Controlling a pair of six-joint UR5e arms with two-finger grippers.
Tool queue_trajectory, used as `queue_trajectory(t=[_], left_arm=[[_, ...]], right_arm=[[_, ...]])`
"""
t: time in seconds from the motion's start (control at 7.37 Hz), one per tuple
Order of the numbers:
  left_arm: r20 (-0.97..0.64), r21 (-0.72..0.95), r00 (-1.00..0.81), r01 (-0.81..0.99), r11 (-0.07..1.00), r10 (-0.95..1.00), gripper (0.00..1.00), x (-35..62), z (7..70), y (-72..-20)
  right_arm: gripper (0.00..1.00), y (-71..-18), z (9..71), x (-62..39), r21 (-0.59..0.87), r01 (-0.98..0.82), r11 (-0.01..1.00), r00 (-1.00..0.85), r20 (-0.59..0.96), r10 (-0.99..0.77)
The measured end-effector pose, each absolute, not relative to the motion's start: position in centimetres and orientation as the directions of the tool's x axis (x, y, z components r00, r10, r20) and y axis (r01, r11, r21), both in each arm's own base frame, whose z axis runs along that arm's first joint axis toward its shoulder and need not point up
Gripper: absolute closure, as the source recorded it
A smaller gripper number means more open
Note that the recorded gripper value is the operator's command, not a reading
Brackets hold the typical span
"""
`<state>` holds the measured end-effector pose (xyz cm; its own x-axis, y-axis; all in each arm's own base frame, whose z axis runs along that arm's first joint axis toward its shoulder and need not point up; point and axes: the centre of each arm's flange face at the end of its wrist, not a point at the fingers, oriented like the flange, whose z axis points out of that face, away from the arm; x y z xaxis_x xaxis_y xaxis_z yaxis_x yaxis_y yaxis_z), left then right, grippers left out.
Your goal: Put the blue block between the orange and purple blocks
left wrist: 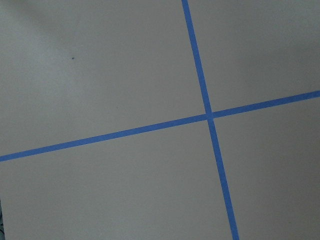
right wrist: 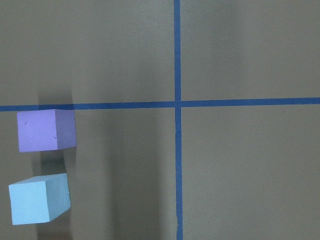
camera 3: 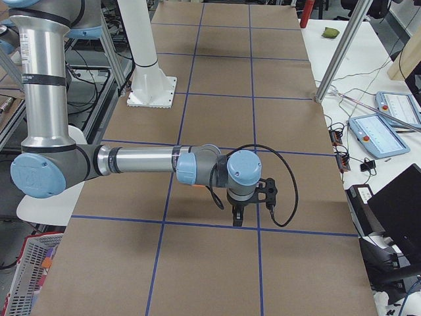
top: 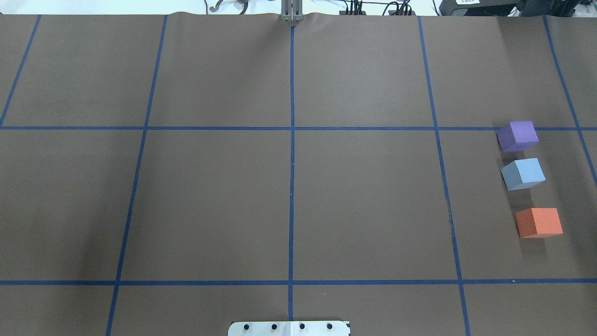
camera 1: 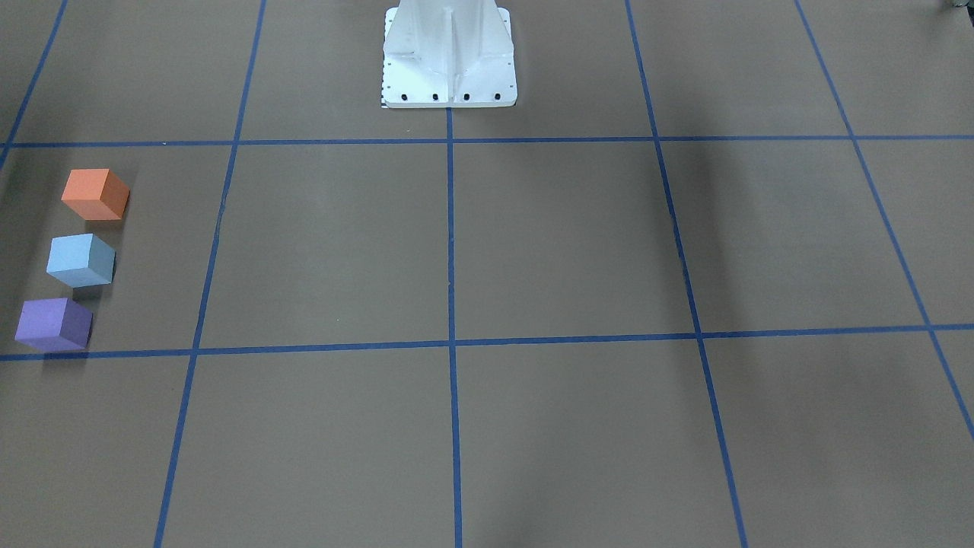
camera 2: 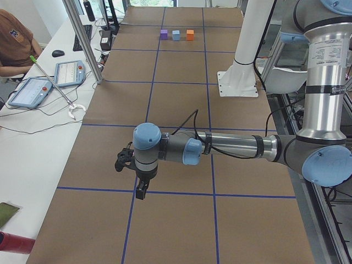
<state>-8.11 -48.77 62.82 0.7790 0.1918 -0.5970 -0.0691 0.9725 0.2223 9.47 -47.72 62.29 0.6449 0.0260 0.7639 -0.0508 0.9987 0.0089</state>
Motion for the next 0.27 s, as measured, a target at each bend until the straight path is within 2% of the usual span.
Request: queue_trajectory(t=[0.27], left_arm=[[-0.597, 0.221, 0.779, -0.071, 0.973, 0.192, 0.0, -8.07, 62.9, -48.69]], right_arm=[[0.0, -47.74, 62.28, 9.47, 0.009, -0.051, 0.999, 0.645, 0.764, 0.026]])
